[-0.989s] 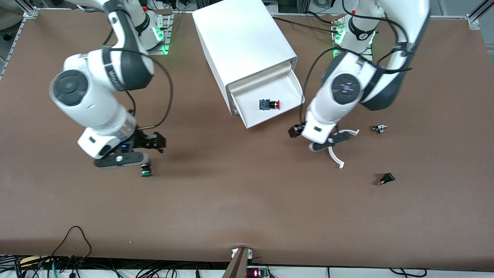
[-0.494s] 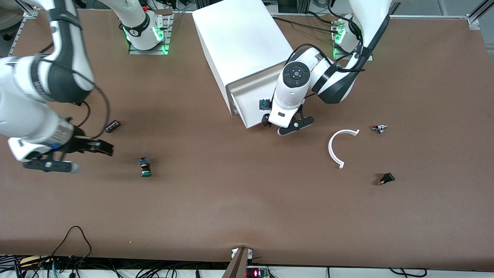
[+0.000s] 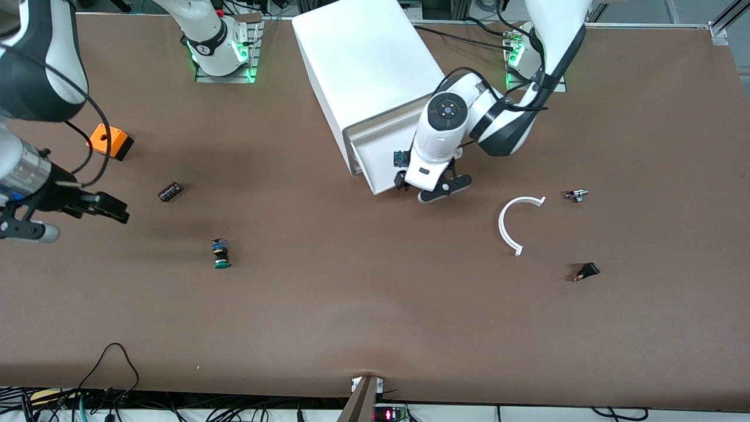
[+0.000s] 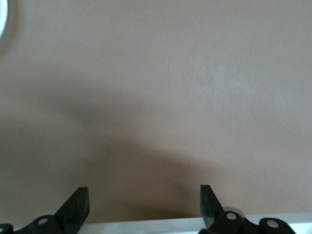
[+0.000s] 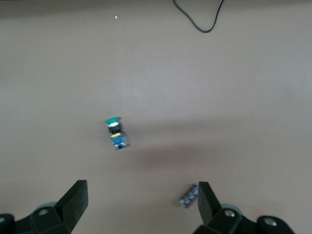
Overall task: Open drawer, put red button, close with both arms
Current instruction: 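Push the drawer shut with the left gripper while the right gripper withdraws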
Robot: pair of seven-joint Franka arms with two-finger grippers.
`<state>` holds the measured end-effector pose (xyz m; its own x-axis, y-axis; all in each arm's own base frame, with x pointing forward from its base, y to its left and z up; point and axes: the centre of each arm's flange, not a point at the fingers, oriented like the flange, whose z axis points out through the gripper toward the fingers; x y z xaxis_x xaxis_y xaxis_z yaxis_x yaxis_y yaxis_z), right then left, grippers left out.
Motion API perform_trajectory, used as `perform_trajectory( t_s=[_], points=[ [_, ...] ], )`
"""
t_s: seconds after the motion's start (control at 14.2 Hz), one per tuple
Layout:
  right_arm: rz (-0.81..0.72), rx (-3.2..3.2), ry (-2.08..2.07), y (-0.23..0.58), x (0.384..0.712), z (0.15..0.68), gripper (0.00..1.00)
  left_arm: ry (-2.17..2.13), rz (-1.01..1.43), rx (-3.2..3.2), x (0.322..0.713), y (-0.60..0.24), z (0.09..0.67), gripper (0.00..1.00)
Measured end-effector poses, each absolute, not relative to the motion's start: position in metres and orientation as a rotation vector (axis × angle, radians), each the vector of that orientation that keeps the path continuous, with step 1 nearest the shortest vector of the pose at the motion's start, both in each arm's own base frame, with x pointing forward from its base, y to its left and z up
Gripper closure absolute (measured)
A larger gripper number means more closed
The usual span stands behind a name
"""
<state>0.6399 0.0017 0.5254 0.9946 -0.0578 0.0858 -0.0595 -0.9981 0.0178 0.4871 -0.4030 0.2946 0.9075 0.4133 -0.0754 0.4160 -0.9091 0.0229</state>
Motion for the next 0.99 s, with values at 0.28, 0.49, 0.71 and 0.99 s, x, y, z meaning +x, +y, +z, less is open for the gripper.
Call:
perform_trajectory(
  t_s=[0.28, 0.49, 0.71, 0.99],
  points=[
    [0.170, 3.084, 0.265, -0.034, 0.622, 0.548, 0.00, 0.636, -0.178, 3.056, 0.452, -0.427, 0.287, 0.00],
    [0.209, 3.043, 0.441, -0.060, 0.614, 0.567, 0.00, 0.629, -0.222, 3.070, 0.428, -0.444, 0.288, 0.00],
    [0.241, 3.026, 0.483, -0.062, 0.603, 0.587, 0.00, 0.616, -0.250, 3.072, 0.414, -0.455, 0.290, 0.00],
    [0.223, 3.029, 0.489, -0.060, 0.598, 0.594, 0.00, 0.610, -0.268, 3.072, 0.409, -0.459, 0.290, 0.00]
  ],
)
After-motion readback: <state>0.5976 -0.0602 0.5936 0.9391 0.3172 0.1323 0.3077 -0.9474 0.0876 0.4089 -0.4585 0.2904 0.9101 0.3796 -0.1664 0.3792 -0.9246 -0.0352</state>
